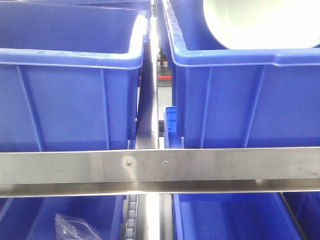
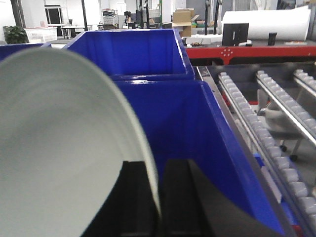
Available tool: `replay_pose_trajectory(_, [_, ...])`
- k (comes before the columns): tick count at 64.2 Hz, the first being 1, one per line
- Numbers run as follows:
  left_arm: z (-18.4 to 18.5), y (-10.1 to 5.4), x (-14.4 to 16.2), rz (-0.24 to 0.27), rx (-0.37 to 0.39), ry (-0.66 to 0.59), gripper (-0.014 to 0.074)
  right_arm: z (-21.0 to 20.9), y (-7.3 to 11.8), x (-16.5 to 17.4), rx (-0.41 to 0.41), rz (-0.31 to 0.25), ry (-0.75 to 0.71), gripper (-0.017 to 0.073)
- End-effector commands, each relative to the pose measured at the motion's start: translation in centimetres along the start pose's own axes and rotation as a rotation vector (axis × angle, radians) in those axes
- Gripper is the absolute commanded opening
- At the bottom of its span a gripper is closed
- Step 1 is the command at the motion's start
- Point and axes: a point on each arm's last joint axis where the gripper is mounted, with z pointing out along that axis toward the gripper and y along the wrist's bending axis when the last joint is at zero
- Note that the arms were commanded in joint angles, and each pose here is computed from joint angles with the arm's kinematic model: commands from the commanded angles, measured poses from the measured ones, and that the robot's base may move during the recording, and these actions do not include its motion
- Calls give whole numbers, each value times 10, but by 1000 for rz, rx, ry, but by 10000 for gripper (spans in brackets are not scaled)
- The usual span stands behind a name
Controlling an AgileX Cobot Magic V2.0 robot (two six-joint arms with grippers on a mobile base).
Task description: Place green plate on second shelf with right arm
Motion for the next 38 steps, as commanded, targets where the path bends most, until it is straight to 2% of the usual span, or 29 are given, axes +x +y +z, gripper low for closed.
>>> replay_pose_trajectory(1, [0, 0, 5, -7, 12, -58, 131, -1, 2, -31, -12, 42, -180, 316])
replay_pose_trajectory(5, [0, 0, 5, -7, 12, -58, 131, -1, 2, -30, -11, 42, -163, 351])
replay_pose_trajectory(13, [0, 0, 5, -7, 12, -58, 131, -1, 4, -25, -26, 37, -108, 347])
replay_pose_trajectory(17, [0, 0, 5, -7, 12, -58, 131, -3, 11, -24, -63, 22, -86, 347])
replay_pose_trajectory(23, [0, 0, 5, -7, 12, -58, 131, -7, 27, -27, -146, -30, -82, 331])
replay_pose_trajectory(28, [0, 0, 5, -7, 12, -58, 131, -15, 43, -32, -224, -53, -100, 239])
replay_pose_trajectory(34, [0, 0, 5, -7, 12, -58, 131, -25, 54, -38, -269, -52, -98, 22])
replay_pose_trajectory(35, [0, 0, 5, -7, 12, -58, 131, -27, 55, -40, -272, -49, -99, 4])
replay_pose_trajectory(38, [0, 0, 5, -7, 12, -58, 131, -32, 57, -42, -281, -47, -81, 40])
